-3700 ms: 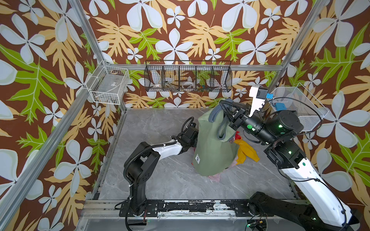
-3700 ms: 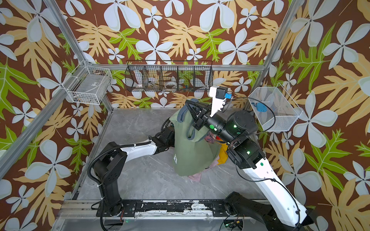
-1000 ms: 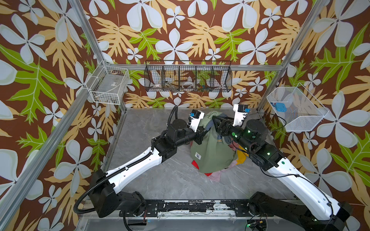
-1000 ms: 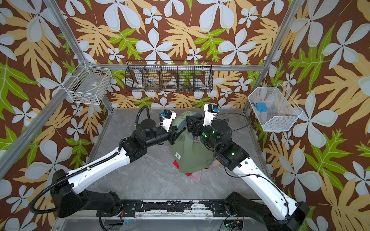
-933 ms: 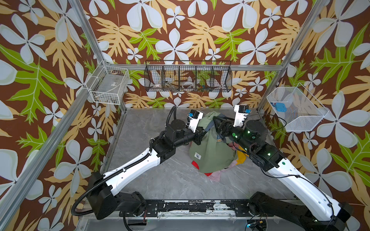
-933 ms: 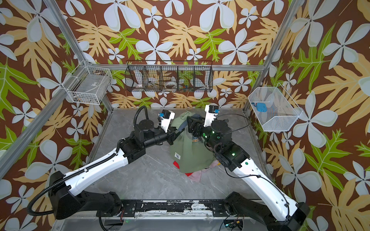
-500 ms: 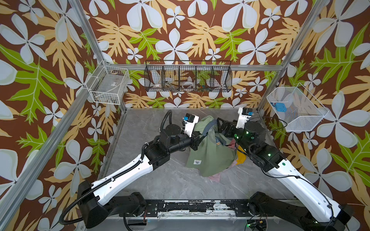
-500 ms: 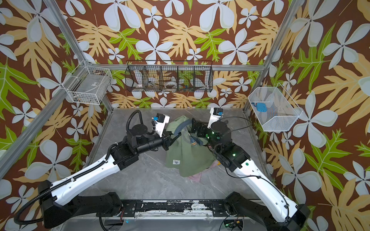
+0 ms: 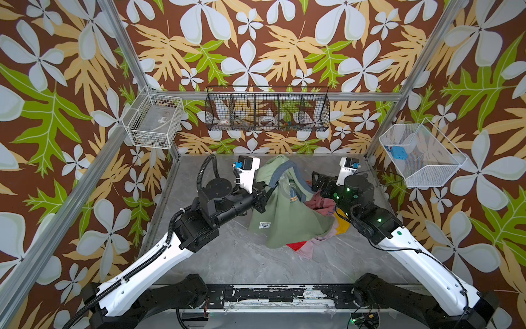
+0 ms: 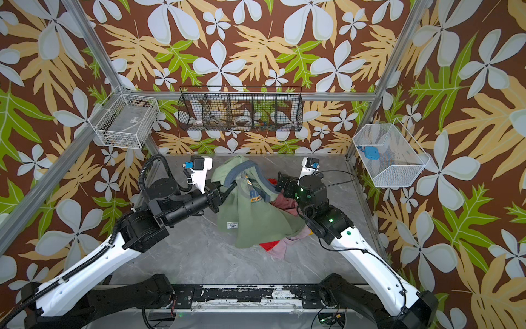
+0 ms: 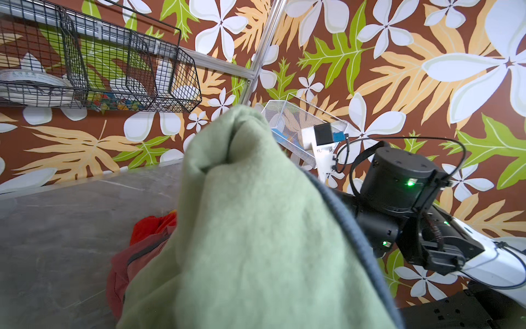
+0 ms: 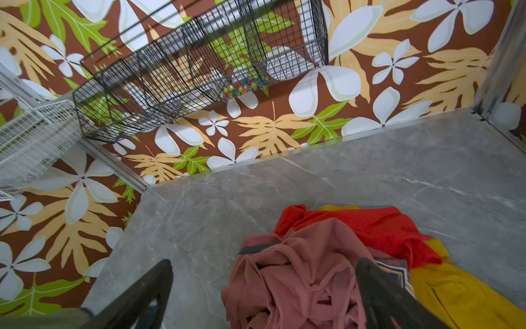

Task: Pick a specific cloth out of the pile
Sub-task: 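Open the right gripper and carry the green shirt away with the left gripper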

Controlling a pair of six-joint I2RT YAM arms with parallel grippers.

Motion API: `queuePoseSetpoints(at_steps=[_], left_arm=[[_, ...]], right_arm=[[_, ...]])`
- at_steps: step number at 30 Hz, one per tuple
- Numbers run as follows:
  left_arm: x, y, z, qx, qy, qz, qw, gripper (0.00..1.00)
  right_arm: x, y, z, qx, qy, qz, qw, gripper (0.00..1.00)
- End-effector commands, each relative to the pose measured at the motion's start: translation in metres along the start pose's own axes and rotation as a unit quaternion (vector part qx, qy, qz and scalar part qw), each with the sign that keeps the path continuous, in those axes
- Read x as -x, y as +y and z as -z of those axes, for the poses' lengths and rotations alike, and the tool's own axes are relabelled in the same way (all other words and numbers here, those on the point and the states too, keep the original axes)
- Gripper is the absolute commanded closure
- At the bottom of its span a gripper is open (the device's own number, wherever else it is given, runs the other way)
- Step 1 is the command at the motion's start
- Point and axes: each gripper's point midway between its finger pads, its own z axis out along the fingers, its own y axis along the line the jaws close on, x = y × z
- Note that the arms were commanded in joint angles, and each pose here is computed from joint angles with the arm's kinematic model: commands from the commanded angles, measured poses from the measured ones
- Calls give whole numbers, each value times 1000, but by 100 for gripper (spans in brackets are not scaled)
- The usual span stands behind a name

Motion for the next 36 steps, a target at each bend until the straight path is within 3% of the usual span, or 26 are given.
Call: queuePoseSetpoints(at_steps=[1,5,10,13,19,24,32,36], left_arm=[[-2,-3,7,-7,3,-12,1000,100],[13,3,21,26,-13,-35,999,100],[46,30,45,138,-39,-83,986,100],[59,53,60,221,-50,-114,967,100],[76,93,78,314,-48,-146,937,100],[81,137,99,411,-33,-176,894,100],[100,178,132,469,-56,-163,866,100],[100,193,133,486,-34,-170,857,100]], right_arm=[[-11,-13,-5,-19,7,-14,1000,0],[-20,-21,-7,-28,13,-13,999,0],[-23,-29,-2,-44,14,-8,999,0],[-25,-34,1,-49,11,-10,999,0],[-27,-39,9,-51,4,-14,999,0],[-25,-40,11,-51,3,-11,999,0],[-28,-41,11,-51,8,-8,999,0],[-31,-42,10,-53,11,-8,998,0]])
